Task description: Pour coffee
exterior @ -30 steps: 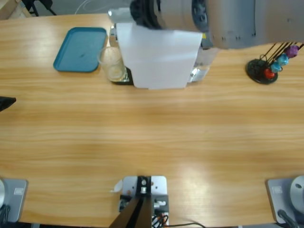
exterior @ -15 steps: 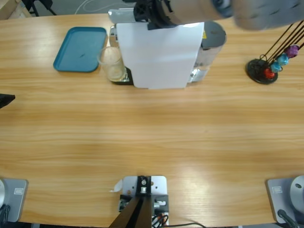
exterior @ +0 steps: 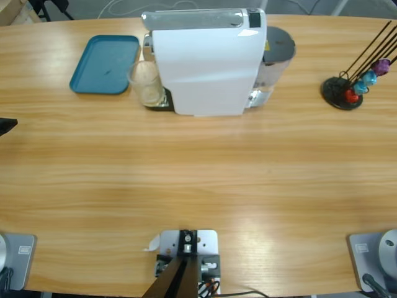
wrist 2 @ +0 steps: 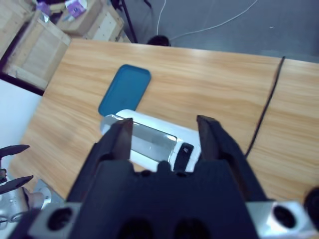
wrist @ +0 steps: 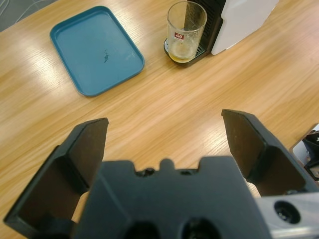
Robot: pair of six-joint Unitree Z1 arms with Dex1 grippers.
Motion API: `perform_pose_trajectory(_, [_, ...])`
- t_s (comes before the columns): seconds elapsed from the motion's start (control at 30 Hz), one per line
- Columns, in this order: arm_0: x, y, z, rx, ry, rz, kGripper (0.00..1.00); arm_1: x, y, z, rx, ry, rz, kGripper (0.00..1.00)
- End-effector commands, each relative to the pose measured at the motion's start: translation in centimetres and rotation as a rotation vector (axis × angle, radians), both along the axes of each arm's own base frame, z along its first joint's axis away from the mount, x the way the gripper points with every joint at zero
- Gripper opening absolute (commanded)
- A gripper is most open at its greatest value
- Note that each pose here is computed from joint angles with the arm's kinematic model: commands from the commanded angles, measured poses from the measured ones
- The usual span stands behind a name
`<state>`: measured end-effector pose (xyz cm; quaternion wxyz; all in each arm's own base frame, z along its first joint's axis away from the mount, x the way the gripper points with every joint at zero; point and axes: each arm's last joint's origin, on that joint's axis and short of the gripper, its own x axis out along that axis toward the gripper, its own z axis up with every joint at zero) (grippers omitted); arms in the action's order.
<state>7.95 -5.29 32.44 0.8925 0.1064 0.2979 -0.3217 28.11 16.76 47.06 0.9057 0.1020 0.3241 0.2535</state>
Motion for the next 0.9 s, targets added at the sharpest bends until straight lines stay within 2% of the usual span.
perform_pose_trajectory(0.03, [-0.5,0.3,-0.3,-0.015,-0.006,0.02,1.0,1.8,0.4,0.8,-0.062,0.22,-0.043,0.0])
perform_pose_trajectory(0.13, [-0.6,0.4,-0.3,-0.022,-0.008,0.024,1.0,3.3,1.3,1.3,-0.071,0.232,-0.025,0.0])
perform_pose_trajectory(0.33, [-0.7,0.4,-0.4,-0.02,-0.004,0.024,1.0,6.0,2.8,-0.5,-0.089,0.256,-0.014,0.0])
perform_pose_trajectory(0.5, [-0.5,0.3,-0.8,-0.007,0.008,0.022,1.0,6.3,3.4,-1.8,-0.138,0.307,0.014,0.0])
perform_pose_trajectory(0.7, [0.2,0.0,-1.1,0.008,0.024,0.026,1.0,6.0,4.6,-3.6,-0.27,0.33,0.046,0.0])
perform_pose_trajectory(0.77, [0.2,0.0,-1.2,0.008,0.022,0.027,1.0,6.4,5.1,-4.0,-0.273,0.333,0.054,0.0])
perform_pose_trajectory(0.9, [0.5,-0.2,-1.4,0.01,0.024,0.027,1.0,7.2,5.7,-5.3,-0.28,0.382,0.055,0.0])
